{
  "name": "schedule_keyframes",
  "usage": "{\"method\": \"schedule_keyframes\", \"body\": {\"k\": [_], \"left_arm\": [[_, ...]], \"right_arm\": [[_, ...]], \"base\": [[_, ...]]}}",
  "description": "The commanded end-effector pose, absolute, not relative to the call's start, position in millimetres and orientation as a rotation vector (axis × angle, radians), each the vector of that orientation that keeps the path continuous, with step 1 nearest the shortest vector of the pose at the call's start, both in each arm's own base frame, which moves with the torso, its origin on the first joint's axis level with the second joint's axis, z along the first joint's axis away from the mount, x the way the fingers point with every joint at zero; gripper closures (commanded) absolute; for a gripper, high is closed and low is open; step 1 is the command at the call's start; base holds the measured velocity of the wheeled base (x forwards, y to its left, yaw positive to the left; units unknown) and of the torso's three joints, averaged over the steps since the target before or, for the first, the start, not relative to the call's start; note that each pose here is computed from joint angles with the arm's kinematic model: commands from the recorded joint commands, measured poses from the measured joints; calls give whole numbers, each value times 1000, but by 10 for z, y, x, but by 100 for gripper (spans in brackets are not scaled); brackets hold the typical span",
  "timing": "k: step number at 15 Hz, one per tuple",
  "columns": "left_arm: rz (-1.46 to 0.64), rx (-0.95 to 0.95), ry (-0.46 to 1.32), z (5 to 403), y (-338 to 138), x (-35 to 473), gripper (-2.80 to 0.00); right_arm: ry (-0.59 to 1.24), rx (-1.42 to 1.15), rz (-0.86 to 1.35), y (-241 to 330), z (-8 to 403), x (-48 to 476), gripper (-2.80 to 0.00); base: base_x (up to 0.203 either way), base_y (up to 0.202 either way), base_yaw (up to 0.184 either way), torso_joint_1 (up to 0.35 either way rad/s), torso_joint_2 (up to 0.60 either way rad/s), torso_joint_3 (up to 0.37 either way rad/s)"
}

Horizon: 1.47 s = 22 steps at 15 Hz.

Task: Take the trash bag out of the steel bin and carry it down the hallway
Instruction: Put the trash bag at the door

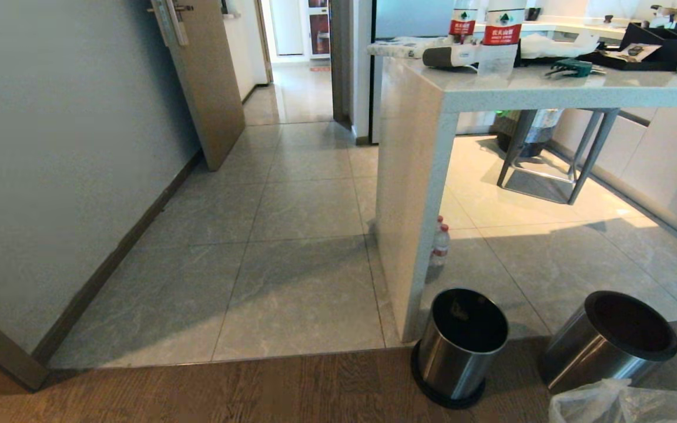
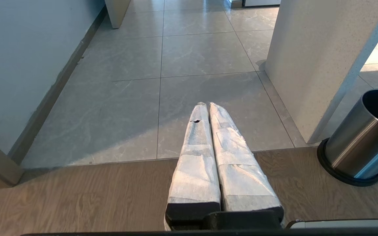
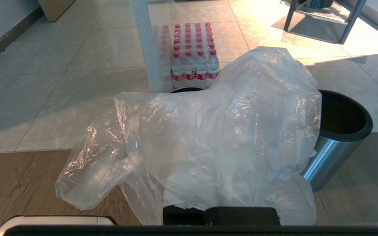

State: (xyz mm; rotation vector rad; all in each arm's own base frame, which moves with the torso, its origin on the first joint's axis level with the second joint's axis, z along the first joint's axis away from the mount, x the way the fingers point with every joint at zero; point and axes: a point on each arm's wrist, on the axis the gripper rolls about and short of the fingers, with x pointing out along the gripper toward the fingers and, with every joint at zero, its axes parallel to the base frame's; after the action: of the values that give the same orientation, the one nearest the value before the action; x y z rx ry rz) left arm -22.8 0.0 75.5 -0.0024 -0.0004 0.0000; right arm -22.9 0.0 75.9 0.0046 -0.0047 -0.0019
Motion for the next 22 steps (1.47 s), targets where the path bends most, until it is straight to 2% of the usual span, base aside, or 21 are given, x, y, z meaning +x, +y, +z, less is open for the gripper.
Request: {"method": "schedule_keyframes", "body": {"k": [1, 11, 22], "left_arm": [[0, 0, -2, 756, 0, -228, 0], [0, -3, -2, 756, 0, -228, 0], [0, -3, 0, 755, 0, -228, 0]], "right_arm": [[-3, 5, -1, -1, 760, -227, 0], [-3, 5, 0, -1, 760, -227, 0], [-3, 5, 0, -1, 760, -227, 0]], "base": [[0, 0, 0, 0, 0, 0], [0, 9, -2, 0, 0, 0], [0, 190, 1, 2, 3, 3]]}}
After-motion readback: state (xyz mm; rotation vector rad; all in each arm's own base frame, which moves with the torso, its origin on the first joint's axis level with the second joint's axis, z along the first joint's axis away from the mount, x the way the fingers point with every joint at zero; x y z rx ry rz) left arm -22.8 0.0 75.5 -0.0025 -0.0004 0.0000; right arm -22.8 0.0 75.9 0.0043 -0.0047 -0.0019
